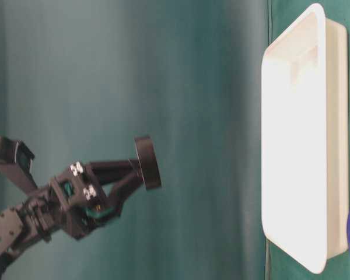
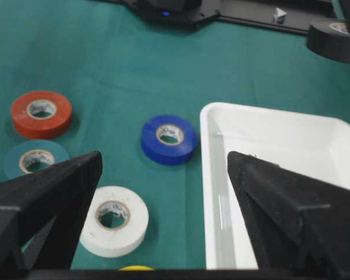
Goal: Pick up the tape from a random location and place it into the white case.
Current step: 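Carry the black tape up and over into the white tray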
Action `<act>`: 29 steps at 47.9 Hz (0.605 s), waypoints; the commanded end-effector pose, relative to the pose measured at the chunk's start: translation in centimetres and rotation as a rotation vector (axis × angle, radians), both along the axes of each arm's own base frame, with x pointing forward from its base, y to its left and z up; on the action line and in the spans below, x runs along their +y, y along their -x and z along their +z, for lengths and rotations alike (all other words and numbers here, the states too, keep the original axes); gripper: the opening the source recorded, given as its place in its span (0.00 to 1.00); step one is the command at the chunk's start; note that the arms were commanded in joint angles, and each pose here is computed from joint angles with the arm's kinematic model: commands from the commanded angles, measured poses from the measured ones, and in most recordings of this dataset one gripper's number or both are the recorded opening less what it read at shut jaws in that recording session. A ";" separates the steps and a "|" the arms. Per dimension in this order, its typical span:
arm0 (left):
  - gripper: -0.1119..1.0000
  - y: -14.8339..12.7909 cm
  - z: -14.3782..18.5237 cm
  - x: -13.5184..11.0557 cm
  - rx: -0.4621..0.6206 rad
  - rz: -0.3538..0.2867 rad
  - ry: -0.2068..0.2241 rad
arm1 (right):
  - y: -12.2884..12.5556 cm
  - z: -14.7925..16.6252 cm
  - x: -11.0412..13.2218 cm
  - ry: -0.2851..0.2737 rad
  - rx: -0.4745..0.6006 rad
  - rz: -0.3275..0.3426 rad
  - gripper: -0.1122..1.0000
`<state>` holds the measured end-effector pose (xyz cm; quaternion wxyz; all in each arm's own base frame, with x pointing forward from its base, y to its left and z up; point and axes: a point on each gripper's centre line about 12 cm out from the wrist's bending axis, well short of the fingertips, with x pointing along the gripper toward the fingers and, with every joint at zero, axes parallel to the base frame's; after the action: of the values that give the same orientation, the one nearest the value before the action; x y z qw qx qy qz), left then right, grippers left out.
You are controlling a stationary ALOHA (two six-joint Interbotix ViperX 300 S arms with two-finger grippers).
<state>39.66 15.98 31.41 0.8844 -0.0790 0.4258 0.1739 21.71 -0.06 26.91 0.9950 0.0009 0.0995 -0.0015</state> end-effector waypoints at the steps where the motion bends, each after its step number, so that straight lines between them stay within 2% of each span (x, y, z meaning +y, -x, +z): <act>1: 0.26 -0.7 2.1 0.0 -0.054 -0.006 -0.023 | -0.4 1.2 0.0 0.002 -0.034 0.000 0.91; 14: 0.26 -2.5 1.9 0.0 -0.046 -0.025 -0.022 | -0.4 1.2 0.0 0.002 -0.034 0.000 0.91; 29: 0.26 -2.3 1.7 0.0 -0.034 -0.023 -0.018 | -0.4 1.2 0.0 0.003 -0.034 0.001 0.91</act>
<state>42.06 15.97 31.29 0.8843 -0.0728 0.4312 0.1635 21.75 -0.06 26.94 0.9950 0.0009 0.0995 -0.0015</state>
